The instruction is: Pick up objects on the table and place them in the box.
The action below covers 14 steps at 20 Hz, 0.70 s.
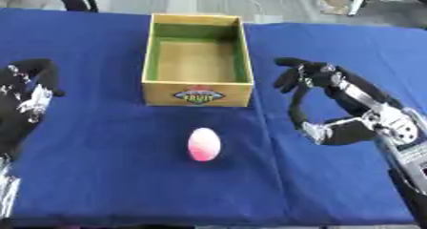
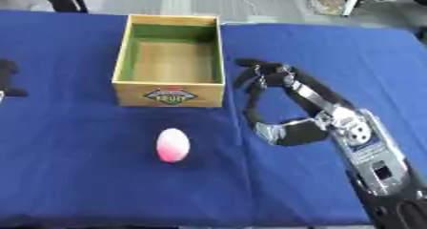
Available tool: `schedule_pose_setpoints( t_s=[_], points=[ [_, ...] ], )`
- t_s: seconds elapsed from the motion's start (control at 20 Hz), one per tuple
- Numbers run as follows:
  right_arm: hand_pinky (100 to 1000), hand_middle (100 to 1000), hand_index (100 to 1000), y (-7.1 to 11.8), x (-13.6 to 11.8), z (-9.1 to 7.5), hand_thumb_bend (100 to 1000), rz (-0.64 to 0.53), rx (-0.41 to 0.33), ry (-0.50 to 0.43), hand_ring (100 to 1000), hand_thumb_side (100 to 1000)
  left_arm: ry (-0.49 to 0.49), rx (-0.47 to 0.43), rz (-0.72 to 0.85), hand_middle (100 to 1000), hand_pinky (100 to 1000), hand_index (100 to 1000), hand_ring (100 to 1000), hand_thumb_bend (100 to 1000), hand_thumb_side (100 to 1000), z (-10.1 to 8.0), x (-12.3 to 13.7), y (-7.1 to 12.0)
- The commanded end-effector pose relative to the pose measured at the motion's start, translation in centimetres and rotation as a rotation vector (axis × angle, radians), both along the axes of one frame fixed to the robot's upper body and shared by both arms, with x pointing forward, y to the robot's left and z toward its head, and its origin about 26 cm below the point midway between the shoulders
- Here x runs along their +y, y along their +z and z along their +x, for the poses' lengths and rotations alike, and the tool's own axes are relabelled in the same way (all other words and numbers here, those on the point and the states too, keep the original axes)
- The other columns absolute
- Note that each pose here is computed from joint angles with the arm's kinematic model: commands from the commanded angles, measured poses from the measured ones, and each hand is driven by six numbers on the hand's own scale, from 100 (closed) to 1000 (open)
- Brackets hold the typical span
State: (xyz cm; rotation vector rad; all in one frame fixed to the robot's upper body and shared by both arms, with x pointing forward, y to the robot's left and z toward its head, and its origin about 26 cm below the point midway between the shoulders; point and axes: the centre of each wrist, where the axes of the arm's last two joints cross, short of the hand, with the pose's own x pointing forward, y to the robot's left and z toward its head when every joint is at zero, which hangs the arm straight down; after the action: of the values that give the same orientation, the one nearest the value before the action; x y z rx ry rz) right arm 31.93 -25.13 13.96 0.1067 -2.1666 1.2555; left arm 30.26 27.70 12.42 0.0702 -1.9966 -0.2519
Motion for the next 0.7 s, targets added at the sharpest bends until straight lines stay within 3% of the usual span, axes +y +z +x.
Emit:
schedule_pose_setpoints(
  t_s=[0.05, 0.7],
  points=[
    [720, 755, 839, 1.3, -0.1, -0.1, 100, -0.045, -0.042, 0.038, 1000, 149, -0.008, -0.028, 0.008, 634, 602, 726, 897, 347, 429, 0.0, 0.0, 0.8],
    [746, 792, 890, 3.6, 0.9, 0.0, 100, -0.274, -0.129, 0.214, 1000, 205, -0.015, -0.026, 0.011, 635, 602, 727, 900, 344, 430, 0.0, -0.1, 0.8]
  ],
)
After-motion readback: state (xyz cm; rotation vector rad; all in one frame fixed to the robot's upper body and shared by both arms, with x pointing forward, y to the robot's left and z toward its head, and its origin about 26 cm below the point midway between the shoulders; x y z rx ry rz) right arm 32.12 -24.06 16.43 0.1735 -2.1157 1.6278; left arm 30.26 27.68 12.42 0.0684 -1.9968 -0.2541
